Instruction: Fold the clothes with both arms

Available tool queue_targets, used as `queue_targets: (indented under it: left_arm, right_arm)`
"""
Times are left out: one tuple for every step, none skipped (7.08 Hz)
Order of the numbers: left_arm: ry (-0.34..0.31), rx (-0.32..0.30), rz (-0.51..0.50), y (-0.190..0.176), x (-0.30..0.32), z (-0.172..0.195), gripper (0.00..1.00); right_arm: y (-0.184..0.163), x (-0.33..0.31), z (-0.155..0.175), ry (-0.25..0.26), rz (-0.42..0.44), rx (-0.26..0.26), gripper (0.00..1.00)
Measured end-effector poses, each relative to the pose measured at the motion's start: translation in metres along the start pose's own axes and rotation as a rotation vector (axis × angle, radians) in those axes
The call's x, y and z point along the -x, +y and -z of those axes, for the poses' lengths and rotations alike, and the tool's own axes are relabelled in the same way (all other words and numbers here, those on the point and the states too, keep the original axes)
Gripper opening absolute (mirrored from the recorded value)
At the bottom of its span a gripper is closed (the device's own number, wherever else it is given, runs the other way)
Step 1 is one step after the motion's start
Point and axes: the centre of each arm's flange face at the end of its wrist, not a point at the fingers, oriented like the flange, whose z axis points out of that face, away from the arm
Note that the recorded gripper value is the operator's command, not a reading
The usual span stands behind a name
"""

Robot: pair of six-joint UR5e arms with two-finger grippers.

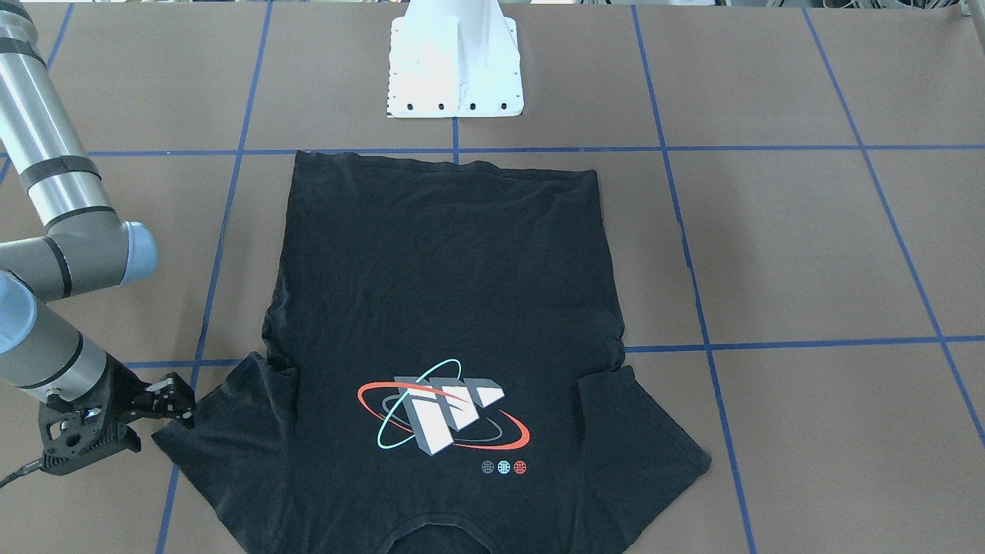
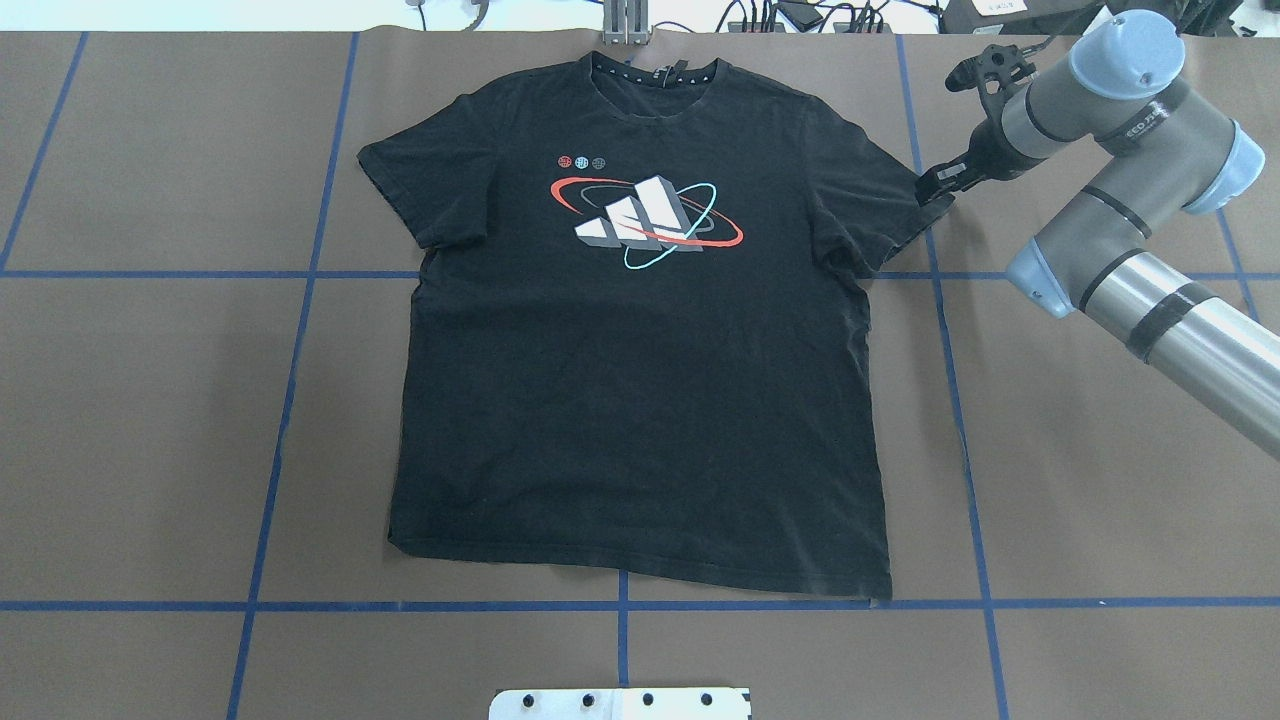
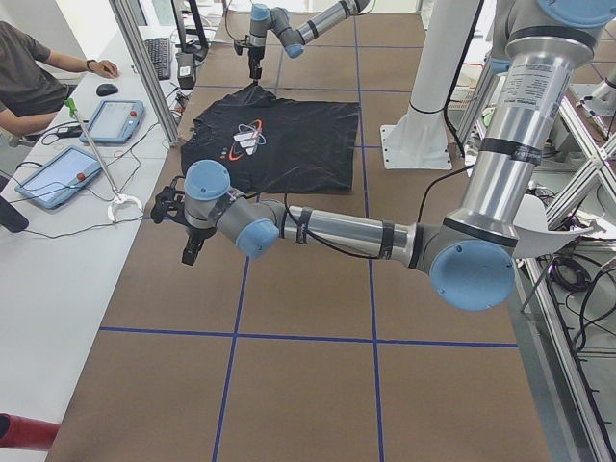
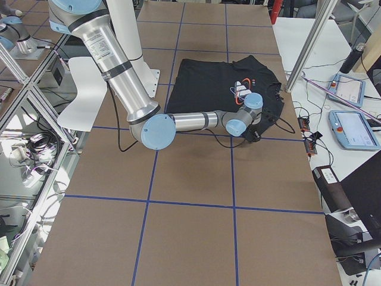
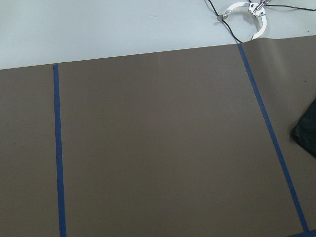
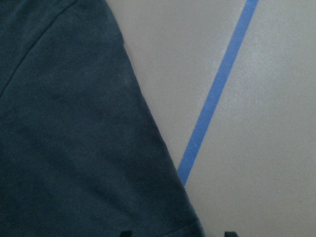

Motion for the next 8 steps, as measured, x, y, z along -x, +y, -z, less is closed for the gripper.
queue_targets:
  left_arm:
    - [0.001, -0.001, 0.000, 0.000, 0.000, 0.001, 1.00]
    - [0.001, -0.001, 0.000, 0.000, 0.000, 0.001, 1.00]
    - [0.001, -0.001, -0.001, 0.000, 0.000, 0.001, 1.00]
    - [0.001, -0.002, -0.001, 0.000, -0.001, 0.001, 1.00]
    - [0.002, -0.002, -0.001, -0.001, -0.001, 0.001, 1.00]
    - [0.003, -0.003, 0.000, -0.001, -0.002, 0.002, 1.00]
    - [0.005, -0.007, 0.003, -0.003, -0.005, 0.003, 1.00]
    - [0.007, -0.012, 0.014, -0.007, -0.009, 0.005, 1.00]
  right_arm:
    - [0.002, -0.004, -0.004, 0.005, -0.005, 0.008, 0.48]
    - [0.002, -0.005, -0.005, 0.007, -0.008, 0.013, 0.29]
    - [0.001, -0.005, -0.006, 0.008, -0.010, 0.015, 0.08]
    - [0.000, -0.004, -0.006, 0.008, -0.011, 0.015, 0.00]
    - [-0.001, -0.004, -0.006, 0.008, -0.012, 0.015, 0.00]
    - [-0.002, -0.003, -0.006, 0.007, -0.013, 0.014, 0.00]
    - [-0.006, 0.001, -0.003, 0.001, -0.019, 0.009, 0.00]
    - [-0.020, 0.011, 0.007, -0.026, -0.037, -0.002, 0.00]
